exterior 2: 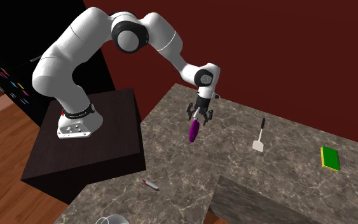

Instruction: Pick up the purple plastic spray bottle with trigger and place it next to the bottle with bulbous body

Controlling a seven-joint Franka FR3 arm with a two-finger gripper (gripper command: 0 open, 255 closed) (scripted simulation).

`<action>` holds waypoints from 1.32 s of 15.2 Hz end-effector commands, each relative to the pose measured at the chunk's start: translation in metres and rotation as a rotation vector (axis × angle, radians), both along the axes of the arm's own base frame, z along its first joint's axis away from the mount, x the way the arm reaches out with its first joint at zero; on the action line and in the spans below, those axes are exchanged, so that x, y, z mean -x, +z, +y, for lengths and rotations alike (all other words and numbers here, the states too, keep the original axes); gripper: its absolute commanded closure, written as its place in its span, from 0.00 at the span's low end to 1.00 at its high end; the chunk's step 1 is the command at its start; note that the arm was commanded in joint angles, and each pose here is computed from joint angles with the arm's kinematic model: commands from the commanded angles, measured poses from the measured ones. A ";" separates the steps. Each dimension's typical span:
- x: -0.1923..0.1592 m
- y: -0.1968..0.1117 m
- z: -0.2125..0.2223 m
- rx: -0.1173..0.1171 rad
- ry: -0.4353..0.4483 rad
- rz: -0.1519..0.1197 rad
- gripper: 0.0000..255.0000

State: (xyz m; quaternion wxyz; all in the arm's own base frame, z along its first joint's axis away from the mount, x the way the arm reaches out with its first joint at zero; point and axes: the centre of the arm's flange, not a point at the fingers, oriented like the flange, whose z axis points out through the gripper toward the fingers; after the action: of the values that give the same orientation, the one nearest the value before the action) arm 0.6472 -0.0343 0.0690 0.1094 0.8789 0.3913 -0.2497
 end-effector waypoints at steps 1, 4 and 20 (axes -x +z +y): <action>0.003 -0.009 -0.003 0.000 0.001 0.000 0.00; 0.006 -0.016 -0.006 0.000 0.001 0.000 0.00; 0.006 -0.016 -0.006 0.000 0.001 0.000 1.00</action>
State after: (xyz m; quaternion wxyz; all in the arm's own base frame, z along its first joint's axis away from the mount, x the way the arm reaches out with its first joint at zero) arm 0.6412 -0.0407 0.0531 0.1096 0.8789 0.3915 -0.2495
